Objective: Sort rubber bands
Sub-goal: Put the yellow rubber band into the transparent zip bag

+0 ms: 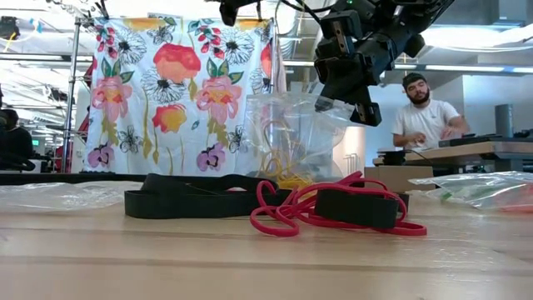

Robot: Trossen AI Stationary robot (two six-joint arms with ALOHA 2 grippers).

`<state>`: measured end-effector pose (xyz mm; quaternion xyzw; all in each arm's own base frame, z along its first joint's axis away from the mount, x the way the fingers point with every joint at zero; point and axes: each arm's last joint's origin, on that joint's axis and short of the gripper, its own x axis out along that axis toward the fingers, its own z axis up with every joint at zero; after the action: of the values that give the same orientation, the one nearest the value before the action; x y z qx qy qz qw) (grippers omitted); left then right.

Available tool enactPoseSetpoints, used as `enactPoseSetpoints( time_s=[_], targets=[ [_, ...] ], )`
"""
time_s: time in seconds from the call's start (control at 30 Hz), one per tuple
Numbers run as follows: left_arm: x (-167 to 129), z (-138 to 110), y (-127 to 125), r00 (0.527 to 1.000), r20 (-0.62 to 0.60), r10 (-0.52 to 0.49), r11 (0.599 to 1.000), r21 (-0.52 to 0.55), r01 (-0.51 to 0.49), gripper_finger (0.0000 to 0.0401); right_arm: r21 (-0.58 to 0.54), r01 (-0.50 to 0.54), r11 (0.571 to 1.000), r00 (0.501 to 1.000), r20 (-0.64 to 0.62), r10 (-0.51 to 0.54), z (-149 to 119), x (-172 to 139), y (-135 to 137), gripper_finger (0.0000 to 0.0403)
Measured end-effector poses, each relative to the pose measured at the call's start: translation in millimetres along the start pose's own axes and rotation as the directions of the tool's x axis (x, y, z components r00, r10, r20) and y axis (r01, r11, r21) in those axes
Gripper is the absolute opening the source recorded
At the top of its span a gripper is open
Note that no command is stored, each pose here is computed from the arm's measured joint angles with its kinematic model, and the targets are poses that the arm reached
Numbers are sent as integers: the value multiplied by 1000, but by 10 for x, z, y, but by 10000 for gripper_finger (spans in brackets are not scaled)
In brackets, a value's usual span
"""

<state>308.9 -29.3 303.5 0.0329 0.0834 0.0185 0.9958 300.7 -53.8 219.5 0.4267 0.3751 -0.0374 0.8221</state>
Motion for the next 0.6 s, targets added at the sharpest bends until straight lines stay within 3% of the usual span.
enactPoseSetpoints(
  time_s=[0.23,0.43,0.6],
  targets=[
    [0,-70,53,992,-72,103,995,2,-103,0,0,0,1000,1000,0,0,0,0,0,8],
    [-11,-39,-68,999,-43,-12,1000,-15,12,0,-9,0,1000,1000,0,0,0,0,0,8],
    [-25,48,-138,999,-22,-35,999,-18,35,0,-19,0,1000,1000,1,0,1,0,1,8]
  ],
)
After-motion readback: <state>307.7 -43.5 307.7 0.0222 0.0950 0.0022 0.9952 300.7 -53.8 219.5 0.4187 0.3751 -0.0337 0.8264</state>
